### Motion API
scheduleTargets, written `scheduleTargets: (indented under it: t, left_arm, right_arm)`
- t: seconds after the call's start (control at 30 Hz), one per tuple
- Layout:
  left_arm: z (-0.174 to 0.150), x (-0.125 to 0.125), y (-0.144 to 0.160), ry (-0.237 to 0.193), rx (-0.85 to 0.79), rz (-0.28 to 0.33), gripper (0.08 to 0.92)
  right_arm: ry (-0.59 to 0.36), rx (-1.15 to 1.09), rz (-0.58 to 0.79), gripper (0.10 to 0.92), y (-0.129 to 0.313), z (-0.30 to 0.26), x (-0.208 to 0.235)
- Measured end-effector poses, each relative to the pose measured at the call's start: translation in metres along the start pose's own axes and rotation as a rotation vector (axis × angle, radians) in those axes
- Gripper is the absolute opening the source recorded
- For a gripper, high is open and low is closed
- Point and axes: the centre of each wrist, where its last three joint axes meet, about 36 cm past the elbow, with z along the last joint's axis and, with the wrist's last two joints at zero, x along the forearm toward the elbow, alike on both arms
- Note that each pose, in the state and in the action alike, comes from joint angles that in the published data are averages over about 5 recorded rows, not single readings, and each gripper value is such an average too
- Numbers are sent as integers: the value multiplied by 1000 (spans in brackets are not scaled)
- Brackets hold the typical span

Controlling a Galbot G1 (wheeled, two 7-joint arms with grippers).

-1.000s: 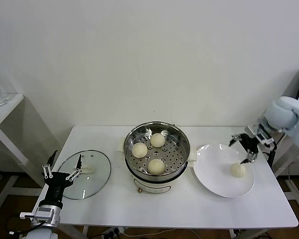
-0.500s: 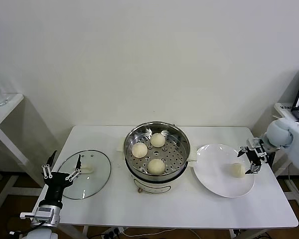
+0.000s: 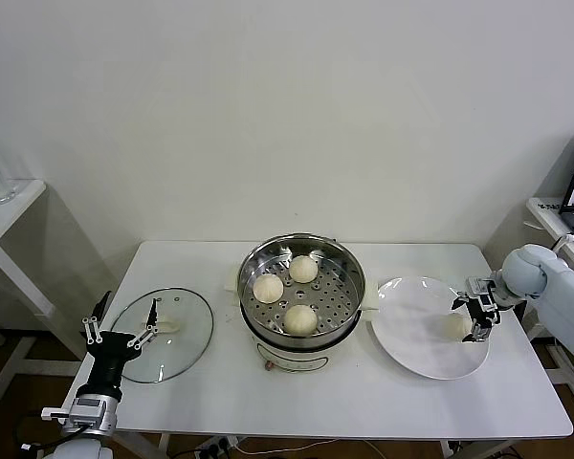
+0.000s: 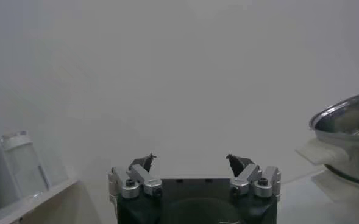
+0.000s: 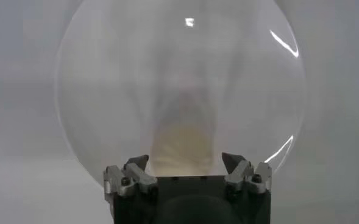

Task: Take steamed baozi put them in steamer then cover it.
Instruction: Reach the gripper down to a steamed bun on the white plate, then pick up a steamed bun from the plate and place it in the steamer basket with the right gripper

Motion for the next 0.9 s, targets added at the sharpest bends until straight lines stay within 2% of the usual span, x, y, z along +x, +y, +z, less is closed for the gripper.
scheduleTargets:
  t: [0.27,0.53,0.9]
  left_arm:
    - [2,1,1,5,-4,-2,823]
    - [1,0,0,3,0,1,823]
    - [1,-2,-2,1,4,5,823]
  right_arm:
    - [-4,-13,5,812,0,0,-8]
    - [-4,-18,7,659,-1,2,-9]
    - [-32,-39,11,647,-8,0,19]
